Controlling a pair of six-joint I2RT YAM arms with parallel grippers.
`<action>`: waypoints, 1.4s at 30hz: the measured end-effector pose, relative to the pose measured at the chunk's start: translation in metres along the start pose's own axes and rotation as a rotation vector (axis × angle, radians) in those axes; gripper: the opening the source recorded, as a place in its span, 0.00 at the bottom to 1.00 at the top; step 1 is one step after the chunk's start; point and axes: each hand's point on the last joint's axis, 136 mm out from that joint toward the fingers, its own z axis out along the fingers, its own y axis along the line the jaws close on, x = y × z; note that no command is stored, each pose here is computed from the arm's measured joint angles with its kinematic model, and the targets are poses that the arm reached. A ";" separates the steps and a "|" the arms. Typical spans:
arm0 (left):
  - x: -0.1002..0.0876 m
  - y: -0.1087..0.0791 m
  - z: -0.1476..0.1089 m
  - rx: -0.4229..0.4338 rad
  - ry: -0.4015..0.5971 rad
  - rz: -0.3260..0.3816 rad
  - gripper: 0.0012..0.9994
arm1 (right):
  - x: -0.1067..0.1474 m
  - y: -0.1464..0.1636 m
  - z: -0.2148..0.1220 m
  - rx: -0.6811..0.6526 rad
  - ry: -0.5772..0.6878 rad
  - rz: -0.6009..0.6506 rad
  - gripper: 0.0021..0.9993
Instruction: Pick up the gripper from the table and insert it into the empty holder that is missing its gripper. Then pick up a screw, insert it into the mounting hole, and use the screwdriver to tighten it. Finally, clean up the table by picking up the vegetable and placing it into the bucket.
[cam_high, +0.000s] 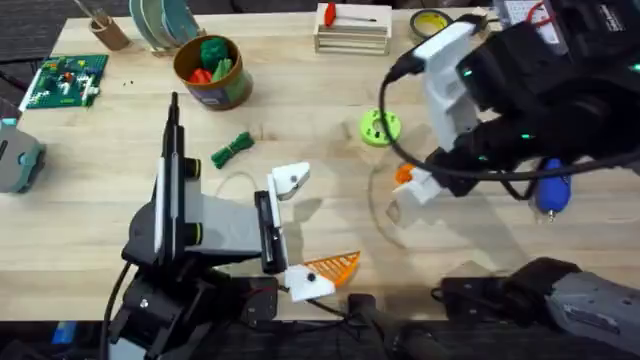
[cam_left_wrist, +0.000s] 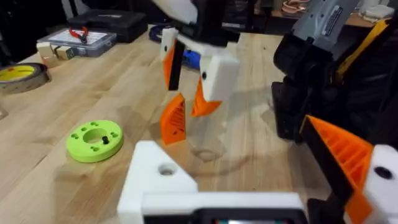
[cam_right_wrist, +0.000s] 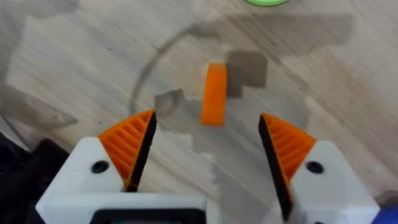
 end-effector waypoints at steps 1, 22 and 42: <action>0.000 0.000 0.000 0.000 0.000 0.000 0.99 | -0.001 0.000 0.003 0.007 0.008 -0.013 0.99; 0.000 0.000 0.000 -0.003 0.000 0.000 0.99 | -0.011 -0.010 0.030 0.040 0.054 -0.033 0.45; 0.000 0.001 0.000 -0.003 0.000 0.001 0.99 | -0.013 -0.008 0.011 0.040 0.061 -0.033 0.01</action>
